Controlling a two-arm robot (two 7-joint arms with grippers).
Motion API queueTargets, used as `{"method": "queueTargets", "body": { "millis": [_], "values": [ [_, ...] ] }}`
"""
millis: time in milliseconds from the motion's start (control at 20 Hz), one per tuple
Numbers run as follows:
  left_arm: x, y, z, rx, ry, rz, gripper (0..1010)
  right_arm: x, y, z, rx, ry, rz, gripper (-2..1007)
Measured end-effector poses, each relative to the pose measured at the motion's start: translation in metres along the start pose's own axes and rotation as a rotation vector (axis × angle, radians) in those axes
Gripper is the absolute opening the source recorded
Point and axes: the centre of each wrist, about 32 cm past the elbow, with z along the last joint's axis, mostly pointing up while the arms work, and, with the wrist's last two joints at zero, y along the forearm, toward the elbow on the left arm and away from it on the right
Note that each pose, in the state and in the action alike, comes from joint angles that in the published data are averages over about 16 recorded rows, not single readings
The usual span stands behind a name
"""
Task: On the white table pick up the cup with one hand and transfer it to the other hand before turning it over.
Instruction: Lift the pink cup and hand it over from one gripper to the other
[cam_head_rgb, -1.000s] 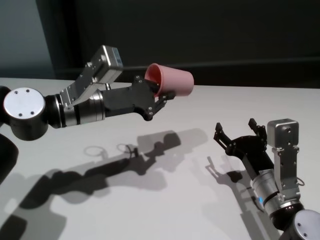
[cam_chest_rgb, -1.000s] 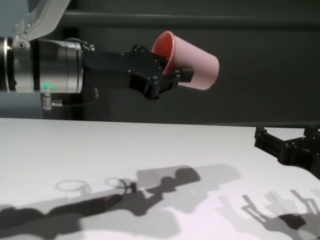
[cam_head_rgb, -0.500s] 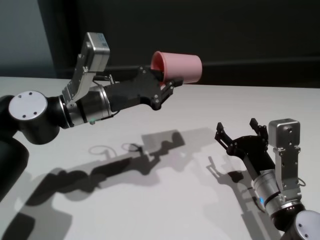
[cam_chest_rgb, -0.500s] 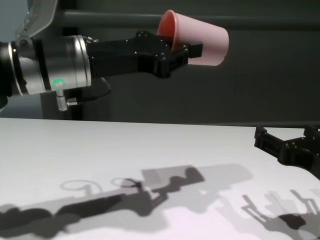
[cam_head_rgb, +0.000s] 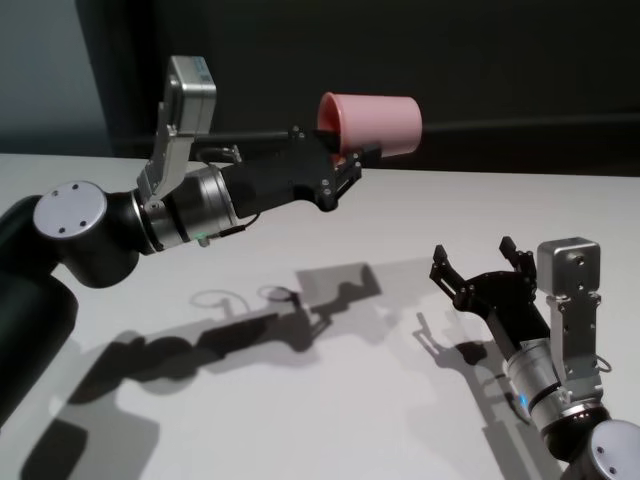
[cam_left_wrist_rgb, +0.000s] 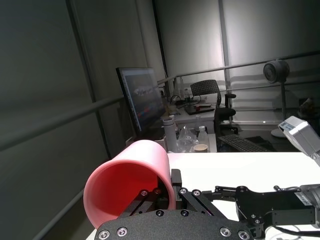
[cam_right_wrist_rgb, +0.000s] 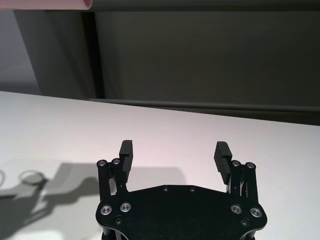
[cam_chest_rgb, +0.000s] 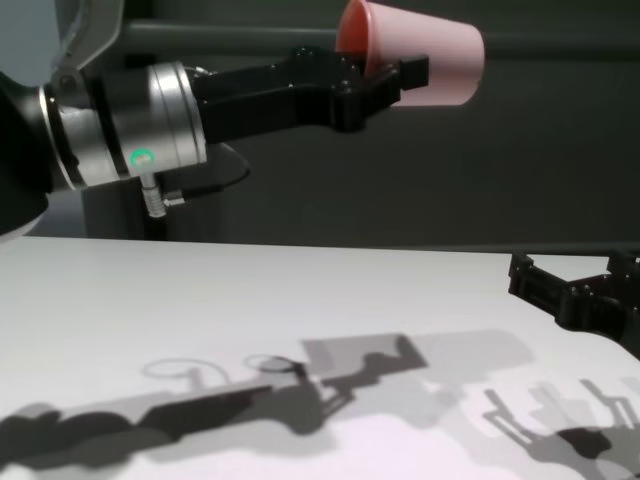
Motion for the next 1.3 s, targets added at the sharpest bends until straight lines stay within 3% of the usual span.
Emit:
{"method": "queueTargets", "body": {
  "millis": [550, 950, 1300],
  "values": [
    [0.0066, -0.026, -0.0009, -0.071, 0.052, -0.053, 49, 0.0, 0.0, 0.0, 0.0, 0.0, 0.0, 1002],
    [0.0128, -0.045, -0.001, -0.074, 0.057, -0.11, 48, 0.0, 0.0, 0.0, 0.0, 0.0, 0.0, 1002],
    [0.0173, -0.053, -0.0008, -0.061, 0.052, -0.139, 48, 0.0, 0.0, 0.0, 0.0, 0.0, 0.0, 1002]
  ]
}}
